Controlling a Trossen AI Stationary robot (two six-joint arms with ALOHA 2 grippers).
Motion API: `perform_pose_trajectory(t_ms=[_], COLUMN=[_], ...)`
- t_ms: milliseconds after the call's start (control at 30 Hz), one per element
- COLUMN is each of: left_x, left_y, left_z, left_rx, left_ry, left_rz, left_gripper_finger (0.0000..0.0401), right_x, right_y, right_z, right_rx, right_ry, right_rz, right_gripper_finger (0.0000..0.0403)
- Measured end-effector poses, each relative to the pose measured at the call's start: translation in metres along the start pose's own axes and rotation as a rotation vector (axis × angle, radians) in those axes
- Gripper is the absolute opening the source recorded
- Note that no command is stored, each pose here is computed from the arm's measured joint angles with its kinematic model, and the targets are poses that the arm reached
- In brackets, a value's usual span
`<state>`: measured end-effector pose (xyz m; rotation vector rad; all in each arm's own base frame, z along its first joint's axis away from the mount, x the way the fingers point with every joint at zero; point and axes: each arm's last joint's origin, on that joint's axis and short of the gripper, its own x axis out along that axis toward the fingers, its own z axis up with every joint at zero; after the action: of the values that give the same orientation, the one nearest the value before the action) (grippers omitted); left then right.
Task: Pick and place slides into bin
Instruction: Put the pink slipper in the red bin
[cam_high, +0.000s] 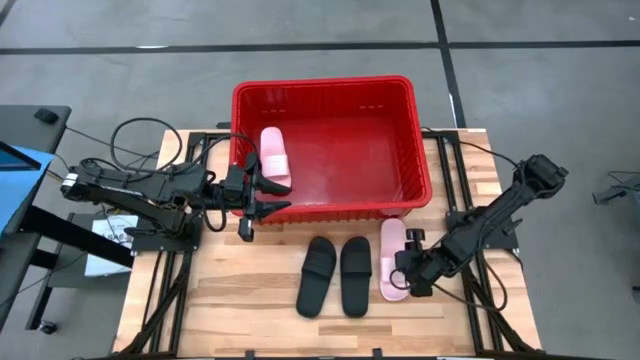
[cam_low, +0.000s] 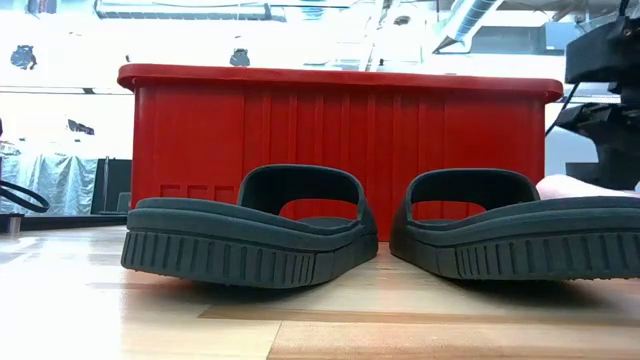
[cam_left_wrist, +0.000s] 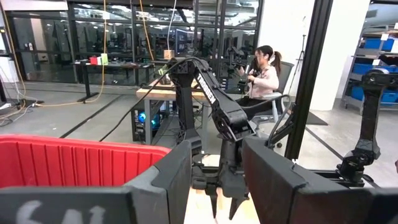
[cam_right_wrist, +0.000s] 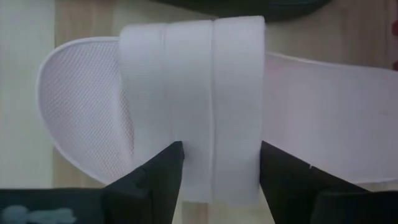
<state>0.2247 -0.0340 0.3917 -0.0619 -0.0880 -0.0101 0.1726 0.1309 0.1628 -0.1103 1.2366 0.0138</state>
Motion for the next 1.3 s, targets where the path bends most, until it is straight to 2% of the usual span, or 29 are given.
perform_pose_trajectory(t_ms=[167,267,333,433,500,800,1300], left_x=[0.0,0.0,0.0,0.0,0.0,0.0,0.0], left_y=[0.0,0.0,0.0,0.0,0.0,0.0,0.0], left_z=[0.0,0.0,0.0,-0.001,-0.001,-0.002,-0.003], left_rx=[-0.002,-0.003,-0.003,-0.004,-0.004,-0.007,-0.022], left_ry=[0.0,0.001,0.004,0.006,0.006,0.019,0.033], left_rz=[0.0,0.0,0.001,0.001,0.001,0.002,0.003], left_gripper_finger=[0.0133,0.0133,0.0133,0.0133,0.0133,0.0133,0.0133], right_x=[0.002,0.002,0.001,0.001,0.001,-0.008,-0.087], right_y=[-0.001,-0.001,-0.001,0.0,0.0,0.001,0.018], right_z=[0.001,0.001,0.001,0.0,0.0,0.003,0.037], right_rx=[0.024,0.04,0.041,0.046,0.059,0.105,0.009], right_ry=[0.016,0.024,0.027,0.044,0.055,0.068,0.031], right_rz=[0.015,0.024,0.029,0.056,0.072,0.124,0.15], right_gripper_finger=[0.0172,0.0144,0.0112,0.004,0.0013,0.0003,0.0001])
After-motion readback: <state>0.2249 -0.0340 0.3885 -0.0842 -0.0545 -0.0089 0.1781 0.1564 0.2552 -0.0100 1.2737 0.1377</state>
